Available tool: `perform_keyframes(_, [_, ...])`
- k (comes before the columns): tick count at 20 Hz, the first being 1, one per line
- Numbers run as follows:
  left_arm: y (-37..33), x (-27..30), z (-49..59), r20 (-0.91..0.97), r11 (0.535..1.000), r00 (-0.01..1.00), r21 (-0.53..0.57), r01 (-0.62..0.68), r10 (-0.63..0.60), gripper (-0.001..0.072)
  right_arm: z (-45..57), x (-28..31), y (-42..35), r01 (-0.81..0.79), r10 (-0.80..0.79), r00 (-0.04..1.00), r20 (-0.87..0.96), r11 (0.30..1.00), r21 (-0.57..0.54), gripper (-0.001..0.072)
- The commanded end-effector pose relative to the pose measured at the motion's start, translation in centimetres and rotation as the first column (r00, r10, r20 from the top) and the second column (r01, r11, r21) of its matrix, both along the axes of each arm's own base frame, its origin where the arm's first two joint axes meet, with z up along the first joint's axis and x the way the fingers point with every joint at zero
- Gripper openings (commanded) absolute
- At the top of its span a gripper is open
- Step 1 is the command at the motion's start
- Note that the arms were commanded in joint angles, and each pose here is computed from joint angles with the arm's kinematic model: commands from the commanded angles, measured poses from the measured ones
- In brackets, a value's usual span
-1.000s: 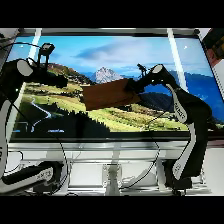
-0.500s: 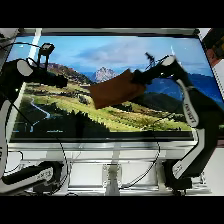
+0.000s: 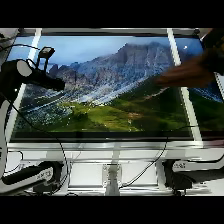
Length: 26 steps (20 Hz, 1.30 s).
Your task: Fold the clothes and pants, and hang the long-sleeved shirts on hangers.
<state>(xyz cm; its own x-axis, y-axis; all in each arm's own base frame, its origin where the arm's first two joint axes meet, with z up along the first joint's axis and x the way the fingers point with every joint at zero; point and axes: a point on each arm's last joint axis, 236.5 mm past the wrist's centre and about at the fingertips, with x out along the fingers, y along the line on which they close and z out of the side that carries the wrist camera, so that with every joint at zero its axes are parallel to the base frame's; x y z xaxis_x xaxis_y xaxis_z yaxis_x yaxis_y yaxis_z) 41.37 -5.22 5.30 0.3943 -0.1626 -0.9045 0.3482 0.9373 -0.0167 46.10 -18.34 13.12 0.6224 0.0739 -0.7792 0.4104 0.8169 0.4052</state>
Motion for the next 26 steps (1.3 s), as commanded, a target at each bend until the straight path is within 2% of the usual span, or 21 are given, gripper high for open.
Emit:
perform_keyframes(1, [1.5, -0.7, -0.5, -0.033, 0.998, 0.999, 0.064, 0.003, -0.001, 0.023, 0.7, -10.4, -11.7, 0.362, -0.367, 0.923, -0.112, 0.93, -0.069, 0.0011])
perform_keyframes(4, [1.5, -0.7, -0.5, -0.033, 0.998, 0.999, 0.064, 0.003, -0.001, 0.0231, -2.8, -21.2, -15.6, 0.553, -0.548, 0.753, -0.365, 0.827, -0.101, 0.001])
perform_keyframes(6, [1.5, -0.7, -0.5, -0.033, 0.998, 0.999, 0.064, 0.003, -0.001, 0.0231, -4.8, -25.9, -15.9, 0.606, -0.577, 0.662, -0.48, 0.787, -0.11, 0.001])
perform_keyframes(10, [1.5, -0.7, -0.5, -0.033, 0.998, 0.999, 0.064, 0.003, -0.001, 0.0231, -7.2, -29.2, -15.3, 0.643, -0.566, 0.597, -0.568, 0.761, -0.082, 0.0018])
perform_keyframes(11, [1.5, -0.7, -0.5, -0.033, 0.998, 0.999, 0.064, 0.003, -0.001, 0.0231, -7.2, -29.1, -15.3, 0.643, -0.566, 0.598, -0.567, 0.762, -0.083, 0.0111])
perform_keyframes(13, [1.5, -0.8, -0.5, -0.034, 0.998, 0.999, 0.064, 0.003, -0.001, 0.0231, -7.2, -28.9, -15.3, 0.64, -0.565, 0.604, -0.562, 0.764, -0.08, 0.0481])
perform_keyframes(15, [1.5, -0.7, -0.4, -0.031, 0.998, 1.0, 0.064, 0.003, -0.001, 0.023, -7.2, -29.0, -15.3, 0.606, -0.539, 0.626, -0.564, 0.791, -0.083, 0.0497])
perform_keyframes(17, [1.5, -0.8, 0.2, -0.016, 0.998, 1.0, 0.064, 0.002, -0.001, 0.023, -7.2, -29.0, -15.2, 0.577, -0.515, 0.643, -0.567, 0.812, -0.084, 0.0482])
perform_keyframes(18, [1.5, -0.9, 0.7, -0.003, 0.998, 1.0, 0.063, 0.001, -0.001, 0.0229, -7.2, -28.4, -15.0, 0.577, -0.508, 0.658, -0.556, 0.815, -0.062, 0.0383])
perform_keyframes(19, [1.5, -1.0, 1.5, 0.015, 0.998, 1.0, 0.063, 0.001, -0.002, 0.0229, -7.0, -26.8, -14.5, 0.567, -0.49, 0.703, -0.516, 0.824, -0.01, 0.0226])
perform_keyframes(21, [2.0, -1.0, 2.9, 0.059, 0.997, 0.998, 0.082, -0.005, 0.0, 0.0229, -5.8, -21.6, -12.1, 0.41, -0.336, 0.862, -0.381, 0.903, 0.132, 0.002])
perform_keyframes(23, [3.0, -1.0, 4.1, 0.1, 0.992, 0.995, 0.129, -0.014, 0.001, 0.0229, -4.2, -16.5, -9.0, 0.271, -0.215, 0.942, -0.258, 0.941, 0.203, 0.0011])
perform_keyframes(26, [3.5, -1.3, 5.4, 0.131, 0.989, 0.991, 0.149, -0.021, 0.002, 0.0229, -2.3, -9.7, -1.6, 0.019, 0.015, 0.98, -0.198, 0.986, 0.168, 0.0011])
